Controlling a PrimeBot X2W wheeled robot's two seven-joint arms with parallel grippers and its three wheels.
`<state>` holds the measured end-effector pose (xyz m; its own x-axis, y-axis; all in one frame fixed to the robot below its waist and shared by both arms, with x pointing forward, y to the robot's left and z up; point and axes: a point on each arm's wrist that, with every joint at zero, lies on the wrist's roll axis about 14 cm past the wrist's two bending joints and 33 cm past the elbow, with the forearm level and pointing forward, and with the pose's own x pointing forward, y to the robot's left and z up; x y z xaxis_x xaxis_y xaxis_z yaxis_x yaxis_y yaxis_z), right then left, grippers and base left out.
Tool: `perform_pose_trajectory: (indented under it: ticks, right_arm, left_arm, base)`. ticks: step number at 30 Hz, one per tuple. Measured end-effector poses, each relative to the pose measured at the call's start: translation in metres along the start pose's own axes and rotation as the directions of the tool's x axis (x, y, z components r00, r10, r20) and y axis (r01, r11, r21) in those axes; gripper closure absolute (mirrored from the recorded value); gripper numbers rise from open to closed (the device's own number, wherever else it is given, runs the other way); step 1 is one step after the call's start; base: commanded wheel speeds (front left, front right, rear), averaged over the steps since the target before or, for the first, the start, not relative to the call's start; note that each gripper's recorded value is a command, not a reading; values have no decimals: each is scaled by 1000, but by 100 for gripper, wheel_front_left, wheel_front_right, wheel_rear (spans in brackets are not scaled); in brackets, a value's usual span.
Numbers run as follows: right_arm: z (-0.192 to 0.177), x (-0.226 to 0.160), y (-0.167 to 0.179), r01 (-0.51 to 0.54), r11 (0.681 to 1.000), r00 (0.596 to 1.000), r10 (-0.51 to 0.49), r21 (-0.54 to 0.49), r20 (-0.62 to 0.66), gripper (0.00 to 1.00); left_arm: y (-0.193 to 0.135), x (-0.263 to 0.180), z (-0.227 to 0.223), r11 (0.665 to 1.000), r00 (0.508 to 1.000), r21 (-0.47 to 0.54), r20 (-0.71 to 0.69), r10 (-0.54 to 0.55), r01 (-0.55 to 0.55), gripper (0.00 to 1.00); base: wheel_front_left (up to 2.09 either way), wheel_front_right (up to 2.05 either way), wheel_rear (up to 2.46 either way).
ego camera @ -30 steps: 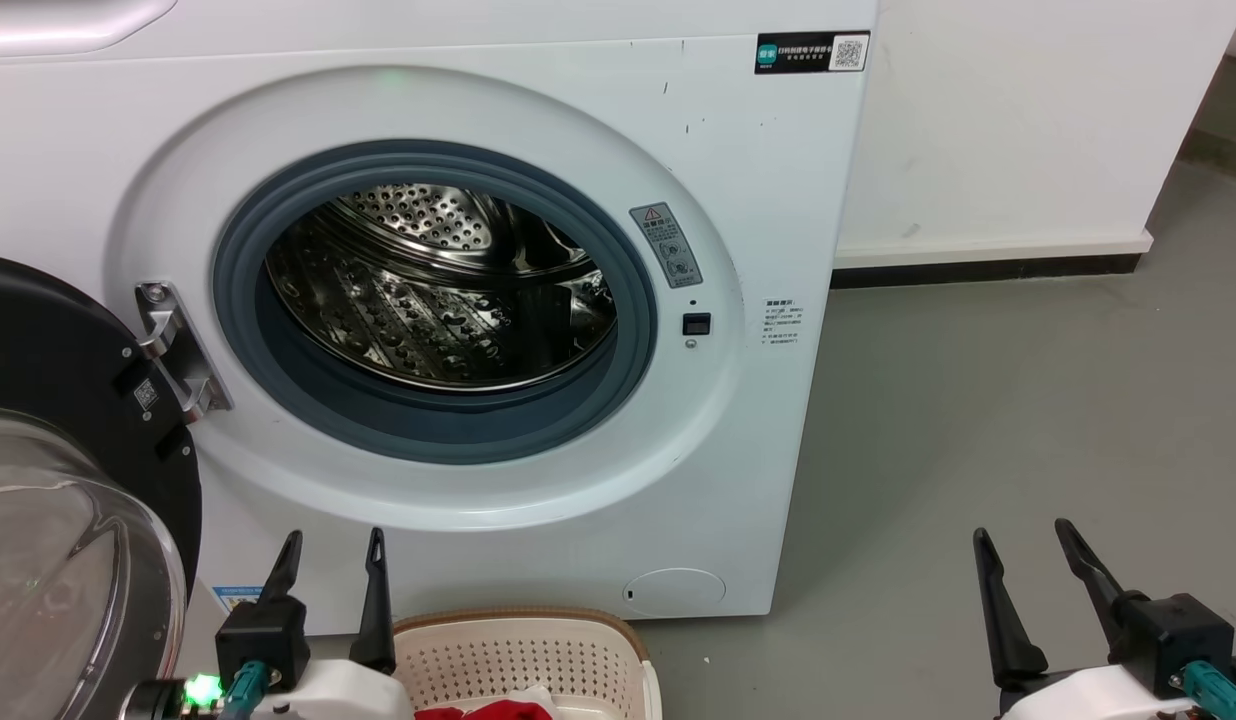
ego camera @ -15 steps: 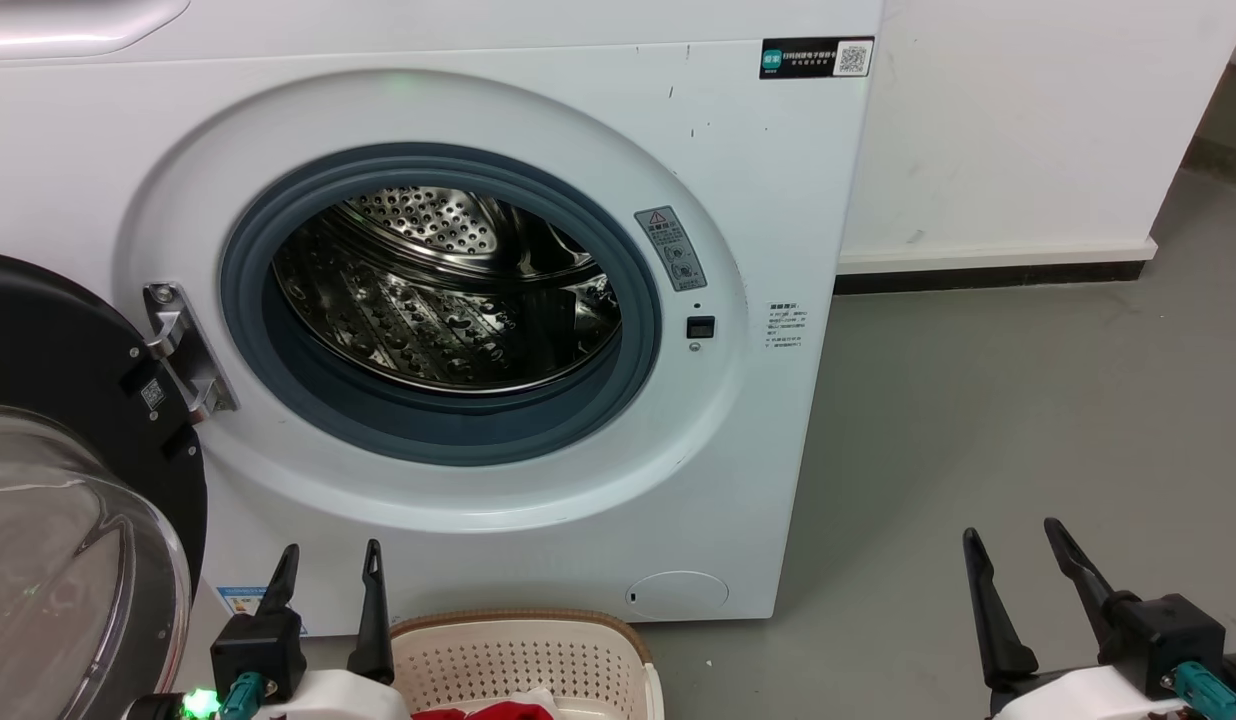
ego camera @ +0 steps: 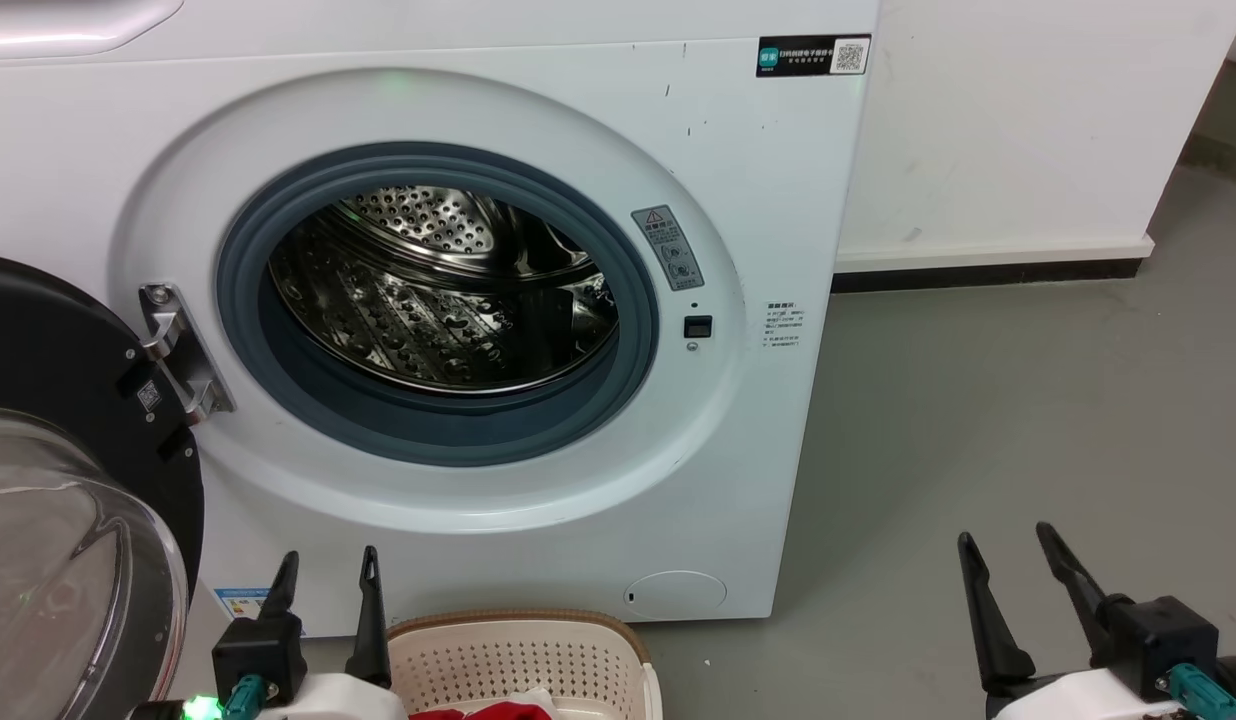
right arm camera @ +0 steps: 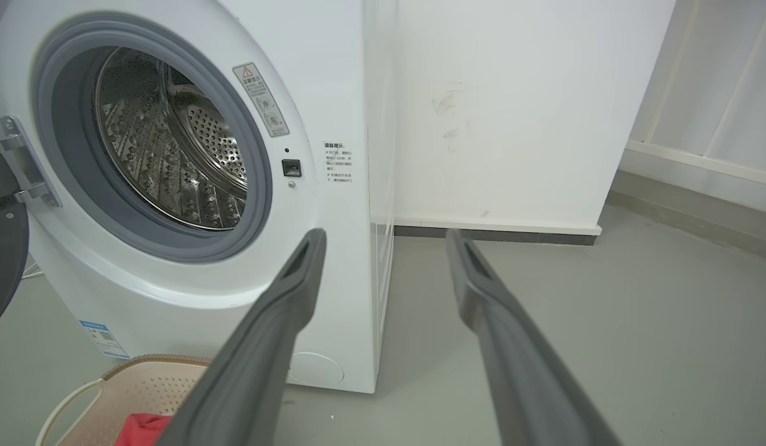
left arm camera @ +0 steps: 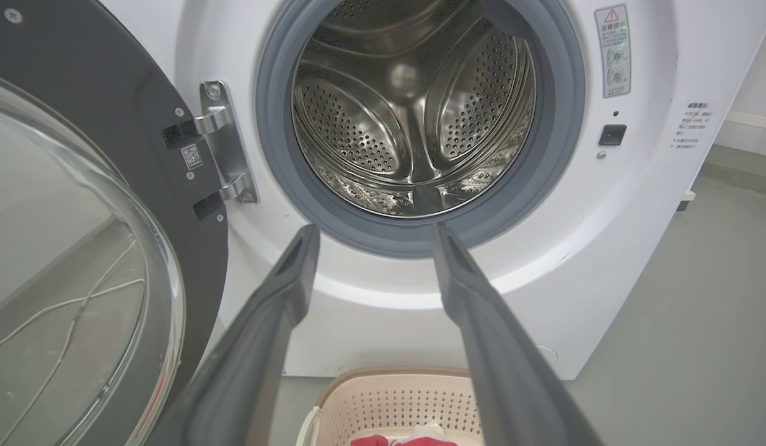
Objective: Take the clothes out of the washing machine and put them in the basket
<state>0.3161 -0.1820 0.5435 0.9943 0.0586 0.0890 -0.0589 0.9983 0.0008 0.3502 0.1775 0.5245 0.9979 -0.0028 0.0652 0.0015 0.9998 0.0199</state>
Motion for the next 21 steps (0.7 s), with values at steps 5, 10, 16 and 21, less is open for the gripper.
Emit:
perform_pose_trajectory:
  ticks: [5, 10, 16, 21]
  right_arm:
    - [-20, -6, 0, 4, 1000, 998, -3, 14, -64, 100]
    - [-26, -6, -1, 16, 993, 997, -7, 116, -76, 100]
    - [-29, -2, -2, 31, 971, 997, -12, 237, -81, 100]
    - [-30, 2, -4, 41, 943, 996, -14, 329, -84, 100]
  left_arm:
    - [-2, -9, -24, 1000, 997, -16, -76, 4, -5, 100]
    - [2, -11, -35, 994, 991, -110, -131, 16, -31, 100]
    - [4, -8, -37, 971, 988, -231, -156, 22, -58, 100]
    - [5, -6, -39, 944, 985, -321, -172, 20, -75, 100]
  base:
    - [0, 0, 0]
    - [0, 0, 0]
    - [0, 0, 0]
    - [0, 0, 0]
